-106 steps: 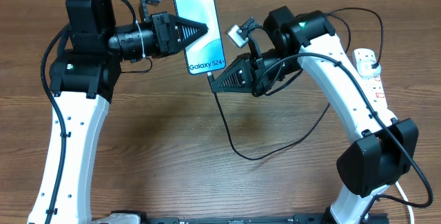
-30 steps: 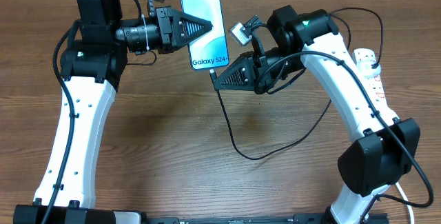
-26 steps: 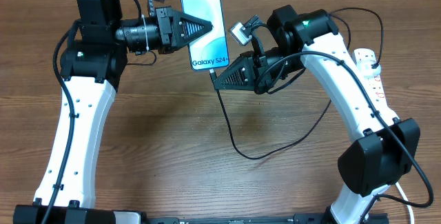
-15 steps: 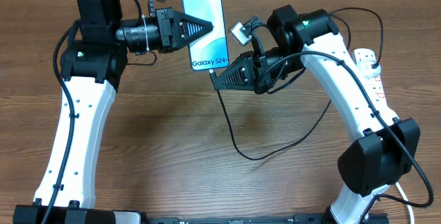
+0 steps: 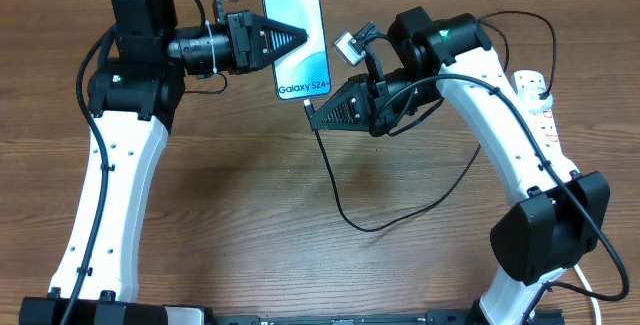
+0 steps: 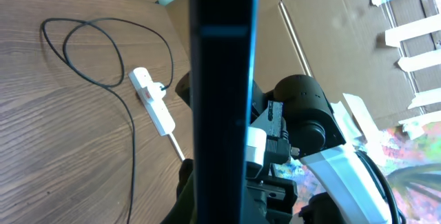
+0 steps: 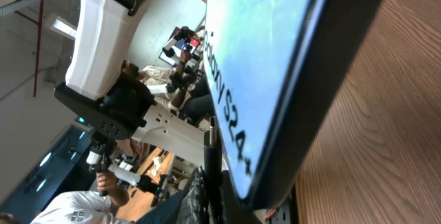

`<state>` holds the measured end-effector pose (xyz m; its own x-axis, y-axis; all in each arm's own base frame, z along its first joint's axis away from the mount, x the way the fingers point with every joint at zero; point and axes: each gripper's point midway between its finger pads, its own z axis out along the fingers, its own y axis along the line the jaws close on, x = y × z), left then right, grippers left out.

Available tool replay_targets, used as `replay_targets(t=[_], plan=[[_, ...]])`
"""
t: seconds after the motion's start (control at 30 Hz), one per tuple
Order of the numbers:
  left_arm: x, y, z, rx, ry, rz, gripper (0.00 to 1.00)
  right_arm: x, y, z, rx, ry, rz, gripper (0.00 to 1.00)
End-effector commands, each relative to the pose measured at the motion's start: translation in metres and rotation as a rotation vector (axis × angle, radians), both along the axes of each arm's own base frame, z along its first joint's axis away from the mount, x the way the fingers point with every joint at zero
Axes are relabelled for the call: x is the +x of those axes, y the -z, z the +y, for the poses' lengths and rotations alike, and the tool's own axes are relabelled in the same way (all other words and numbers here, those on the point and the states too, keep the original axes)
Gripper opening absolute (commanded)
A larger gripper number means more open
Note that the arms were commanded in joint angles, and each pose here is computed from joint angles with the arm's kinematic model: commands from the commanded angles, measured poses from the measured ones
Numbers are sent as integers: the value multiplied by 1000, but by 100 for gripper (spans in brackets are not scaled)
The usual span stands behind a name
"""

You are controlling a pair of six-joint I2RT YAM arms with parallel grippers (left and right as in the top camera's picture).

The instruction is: Plug charger to phone and switch on socket

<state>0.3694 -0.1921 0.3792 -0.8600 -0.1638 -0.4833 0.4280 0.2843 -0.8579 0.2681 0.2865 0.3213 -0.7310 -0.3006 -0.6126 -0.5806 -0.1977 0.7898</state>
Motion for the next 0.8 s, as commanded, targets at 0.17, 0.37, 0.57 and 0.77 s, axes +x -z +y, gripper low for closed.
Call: replay_targets(t=[0.17,0.37,0.57,0.77], plan=[[-8,-13,-4,-20,28,-16,4,-1,-24,-3,69,9,-44,4],[-11,-14,-5,-41,35,37,4,-1,-24,-3,72,8,-53,4],[-12,-13,-5,-49,35,71,4,0,-24,-3,75,8,-61,4],[-11,-11,-4,-35,32,49,4,0,-24,-3,74,8,-58,4]])
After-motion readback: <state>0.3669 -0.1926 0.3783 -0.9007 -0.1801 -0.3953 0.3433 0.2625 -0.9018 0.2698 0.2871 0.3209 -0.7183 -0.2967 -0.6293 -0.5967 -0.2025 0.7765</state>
